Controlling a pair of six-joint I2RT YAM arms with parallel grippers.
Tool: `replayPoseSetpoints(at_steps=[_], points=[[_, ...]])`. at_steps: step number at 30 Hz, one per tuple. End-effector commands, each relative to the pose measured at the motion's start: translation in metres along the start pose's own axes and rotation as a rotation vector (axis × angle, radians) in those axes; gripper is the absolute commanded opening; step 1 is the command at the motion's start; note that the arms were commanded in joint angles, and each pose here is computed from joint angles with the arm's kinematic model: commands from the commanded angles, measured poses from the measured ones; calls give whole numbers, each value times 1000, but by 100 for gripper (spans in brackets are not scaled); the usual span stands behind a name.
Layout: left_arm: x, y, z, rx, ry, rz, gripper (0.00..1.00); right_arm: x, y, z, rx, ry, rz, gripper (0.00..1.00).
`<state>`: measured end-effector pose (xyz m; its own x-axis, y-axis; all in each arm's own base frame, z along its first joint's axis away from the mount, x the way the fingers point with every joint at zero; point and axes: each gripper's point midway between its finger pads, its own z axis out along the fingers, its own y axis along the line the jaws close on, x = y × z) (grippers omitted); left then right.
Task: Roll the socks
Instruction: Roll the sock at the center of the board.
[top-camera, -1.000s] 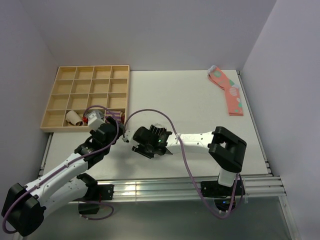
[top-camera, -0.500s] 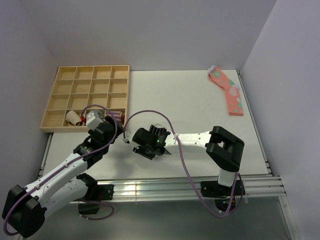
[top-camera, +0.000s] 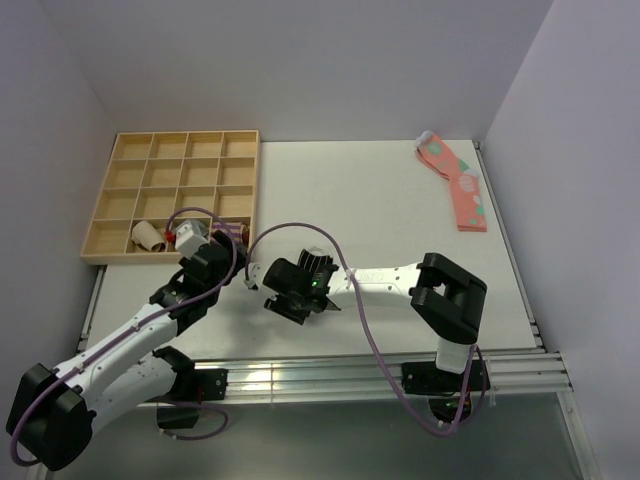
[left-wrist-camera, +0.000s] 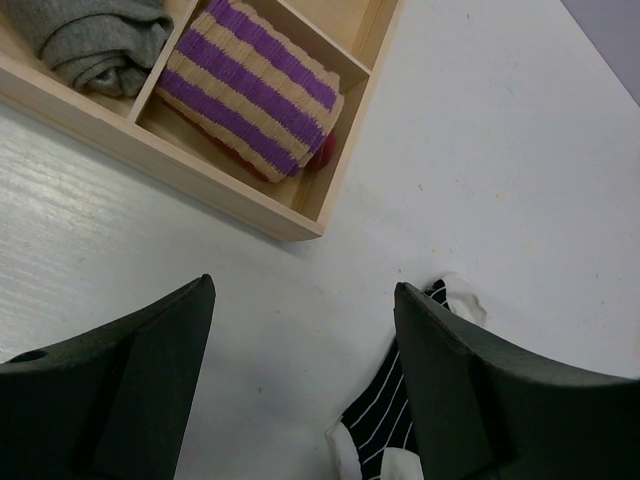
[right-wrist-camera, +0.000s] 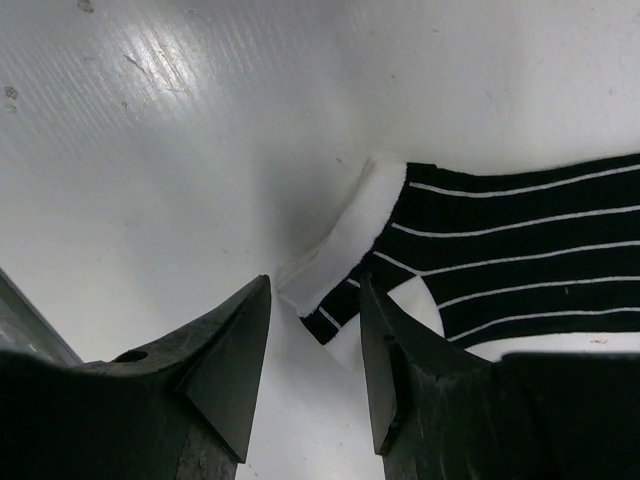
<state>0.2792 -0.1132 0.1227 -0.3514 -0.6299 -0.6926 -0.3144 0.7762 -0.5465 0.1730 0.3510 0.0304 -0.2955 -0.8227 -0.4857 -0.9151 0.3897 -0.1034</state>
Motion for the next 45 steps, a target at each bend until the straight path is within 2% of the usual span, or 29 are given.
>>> replayPoseSetpoints(at_steps=[1,11,17,23,27,28,30,32,33,34,35,36,37,39,43,45], points=[[-5,-10,2,36,-15,-10,78,-13,6,4,-13,-15,4,49],[-3,-7,5,36,-13,-10,78,-4,7,12,-21,9,-12,49],[4,-7,9,47,8,-3,77,1,-3,9,-102,5,-21,37],[16,-6,15,50,43,8,76,10,-15,2,-295,28,4,23],[19,-18,16,130,46,9,74,22,-19,-14,-461,52,44,20],[21,-21,15,158,40,4,73,17,-22,-20,-520,22,43,19],[24,-29,13,214,42,22,71,30,-18,-31,-617,66,76,19],[24,-40,10,281,17,26,69,26,-23,-39,-728,37,82,18],[31,-45,7,311,21,57,68,38,-18,-52,-793,102,120,18],[34,-48,6,332,17,68,67,32,-29,-55,-814,74,90,18],[31,-59,2,379,-6,62,66,39,-27,-52,-867,107,110,18],[40,-65,0,408,0,102,66,47,-19,-68,-949,164,159,18],[43,-68,-1,426,-8,119,65,42,-24,-69,-974,143,120,17],[53,-85,-7,498,-16,165,63,53,-26,-70,-1028,208,179,17],[72,-112,-17,630,-26,245,61,70,-30,-54,-998,279,234,17],[94,-119,-18,694,21,321,60,73,-33,-51,-988,294,260,16]])
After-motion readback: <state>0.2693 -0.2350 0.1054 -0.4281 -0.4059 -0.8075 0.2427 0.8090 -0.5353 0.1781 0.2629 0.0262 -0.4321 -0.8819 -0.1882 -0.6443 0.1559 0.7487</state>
